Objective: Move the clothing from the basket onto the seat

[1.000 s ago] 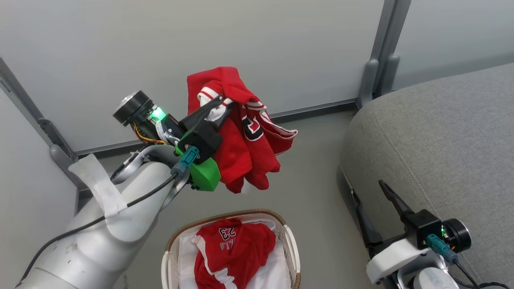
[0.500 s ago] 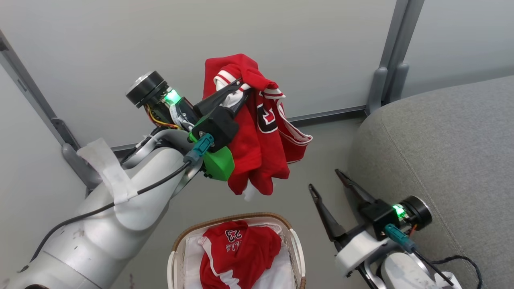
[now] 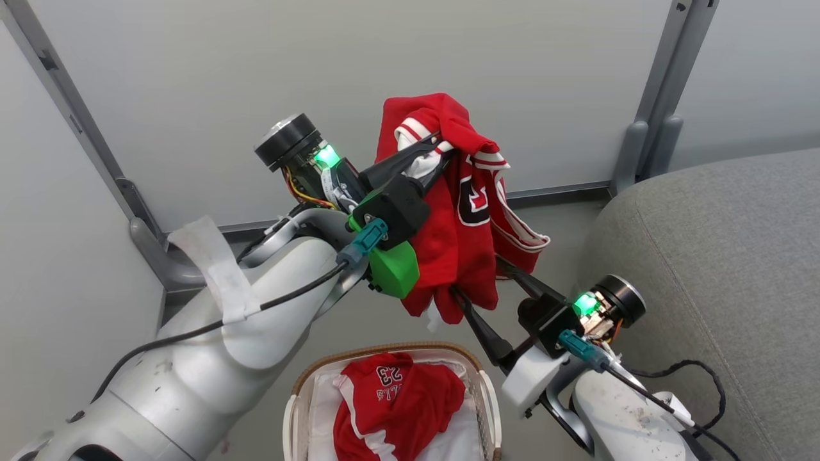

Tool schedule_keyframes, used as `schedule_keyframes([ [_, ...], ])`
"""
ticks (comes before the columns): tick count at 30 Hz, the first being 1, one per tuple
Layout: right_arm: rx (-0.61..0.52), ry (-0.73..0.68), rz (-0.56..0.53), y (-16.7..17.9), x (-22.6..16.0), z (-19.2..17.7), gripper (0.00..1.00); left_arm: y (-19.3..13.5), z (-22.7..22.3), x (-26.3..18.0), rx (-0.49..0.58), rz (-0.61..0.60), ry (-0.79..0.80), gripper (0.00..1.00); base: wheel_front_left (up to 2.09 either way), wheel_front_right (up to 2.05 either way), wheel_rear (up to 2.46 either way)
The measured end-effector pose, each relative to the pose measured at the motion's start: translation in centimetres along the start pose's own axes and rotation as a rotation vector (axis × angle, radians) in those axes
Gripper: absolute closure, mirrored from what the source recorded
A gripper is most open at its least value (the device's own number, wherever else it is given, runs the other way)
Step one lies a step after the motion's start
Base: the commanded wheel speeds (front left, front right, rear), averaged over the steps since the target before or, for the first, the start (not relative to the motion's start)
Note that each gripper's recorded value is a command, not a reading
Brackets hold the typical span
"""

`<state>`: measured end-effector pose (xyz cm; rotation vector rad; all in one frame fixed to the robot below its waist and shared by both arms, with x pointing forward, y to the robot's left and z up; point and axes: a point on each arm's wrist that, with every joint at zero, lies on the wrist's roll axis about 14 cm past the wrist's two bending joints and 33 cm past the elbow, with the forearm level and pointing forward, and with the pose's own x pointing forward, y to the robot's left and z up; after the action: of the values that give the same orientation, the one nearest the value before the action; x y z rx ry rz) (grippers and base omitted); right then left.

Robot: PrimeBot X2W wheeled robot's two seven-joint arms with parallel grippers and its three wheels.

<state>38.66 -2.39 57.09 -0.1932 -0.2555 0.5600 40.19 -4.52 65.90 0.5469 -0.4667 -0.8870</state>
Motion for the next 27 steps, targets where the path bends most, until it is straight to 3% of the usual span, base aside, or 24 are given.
schedule_keyframes([
  [12, -0.054, -0.001, 0.105, 1.8, 2.5, 0.8, 0.0, -0.9, 1.3, -0.2, -0.055, -0.01, -0.036, 1.0, 0.0, 0.0, 0.0],
  [13, -0.052, 0.002, 0.109, 1.9, 2.6, 0.7, 0.07, -0.9, 1.4, -0.2, -0.058, -0.01, -0.037, 1.0, 0.0, 0.0, 0.0],
  [14, -0.047, 0.005, 0.112, 1.9, 2.7, 0.7, 0.51, -1.0, 1.4, -0.2, -0.063, -0.009, -0.037, 1.0, 0.0, 0.0, 0.0],
  [19, -0.036, 0.014, 0.122, 2.1, 2.9, 0.5, 1.0, -1.4, 0.8, -0.6, -0.099, -0.004, -0.026, 1.0, 0.0, 0.0, 0.0],
  [27, -0.025, -0.002, 0.089, 1.1, 2.8, 1.1, 1.0, -1.9, -1.5, -1.6, -0.186, 0.038, 0.018, 1.0, 0.0, 0.0, 0.0],
])
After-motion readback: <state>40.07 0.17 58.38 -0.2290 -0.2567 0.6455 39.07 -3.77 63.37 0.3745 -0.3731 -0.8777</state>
